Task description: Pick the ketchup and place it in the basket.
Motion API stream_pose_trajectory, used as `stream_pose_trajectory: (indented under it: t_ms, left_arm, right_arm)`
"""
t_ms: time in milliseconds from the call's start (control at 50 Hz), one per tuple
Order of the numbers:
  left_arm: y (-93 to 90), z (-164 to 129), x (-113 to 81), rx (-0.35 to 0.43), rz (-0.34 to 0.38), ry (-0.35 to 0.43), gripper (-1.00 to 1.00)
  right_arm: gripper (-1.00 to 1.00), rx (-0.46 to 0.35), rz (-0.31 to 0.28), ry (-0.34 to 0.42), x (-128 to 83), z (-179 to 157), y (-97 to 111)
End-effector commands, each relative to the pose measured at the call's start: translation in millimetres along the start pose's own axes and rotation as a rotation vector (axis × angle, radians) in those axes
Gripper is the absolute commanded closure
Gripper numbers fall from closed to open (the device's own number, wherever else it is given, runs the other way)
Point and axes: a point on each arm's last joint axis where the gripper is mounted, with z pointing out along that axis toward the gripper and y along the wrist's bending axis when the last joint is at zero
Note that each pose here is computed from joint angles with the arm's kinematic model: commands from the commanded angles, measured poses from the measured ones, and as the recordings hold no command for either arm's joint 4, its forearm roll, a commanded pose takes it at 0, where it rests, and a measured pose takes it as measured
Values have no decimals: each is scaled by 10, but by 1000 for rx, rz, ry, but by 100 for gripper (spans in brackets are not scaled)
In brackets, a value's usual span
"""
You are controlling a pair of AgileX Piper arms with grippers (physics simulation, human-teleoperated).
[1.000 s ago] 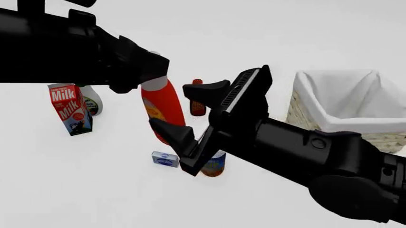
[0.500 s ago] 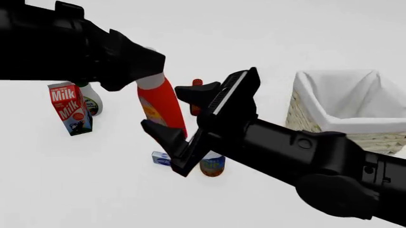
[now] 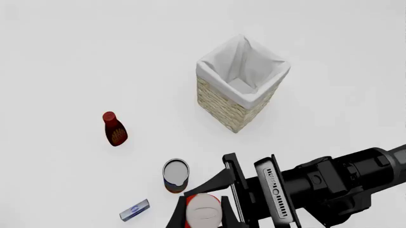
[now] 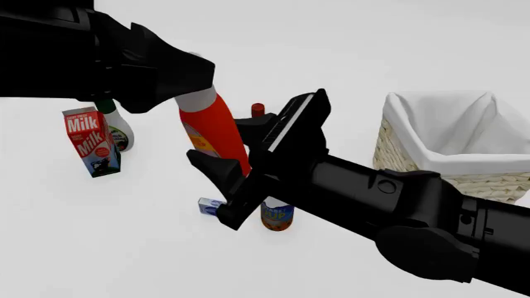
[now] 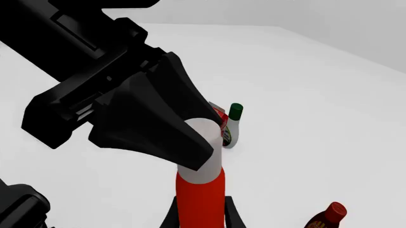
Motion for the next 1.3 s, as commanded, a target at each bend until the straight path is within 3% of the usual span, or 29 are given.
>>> stream_pose_trajectory:
  t_ms: [20, 360, 380, 760, 1020, 1220, 1300]
  left_arm:
    - [-22, -46, -3, 14, 6, -14, 100]
    - [0, -19, 19, 5, 21, -25, 100]
    - [12, -34, 12, 0, 38, -32, -100]
    - [34, -51, -111, -12, 22, -87, -100]
    - [-18, -327, -341, 9, 0, -156, -100]
    - [118, -629, -455, -77, 12, -241, -100]
    - [172, -705, -414, -109, -25, -269, -100]
  right_arm:
    - [100, 9, 27, -10, -4, -27, -14]
    - [100, 13, 28, -17, -13, -88, -24]
    - [100, 14, 29, -16, -8, -87, -26]
    - [100, 20, 38, -8, 33, -144, -41]
    - [100, 30, 43, 8, 118, -138, -60]
    - [100, 51, 51, 2, 104, -183, -117]
    - [100, 65, 54, -2, 96, -206, -157]
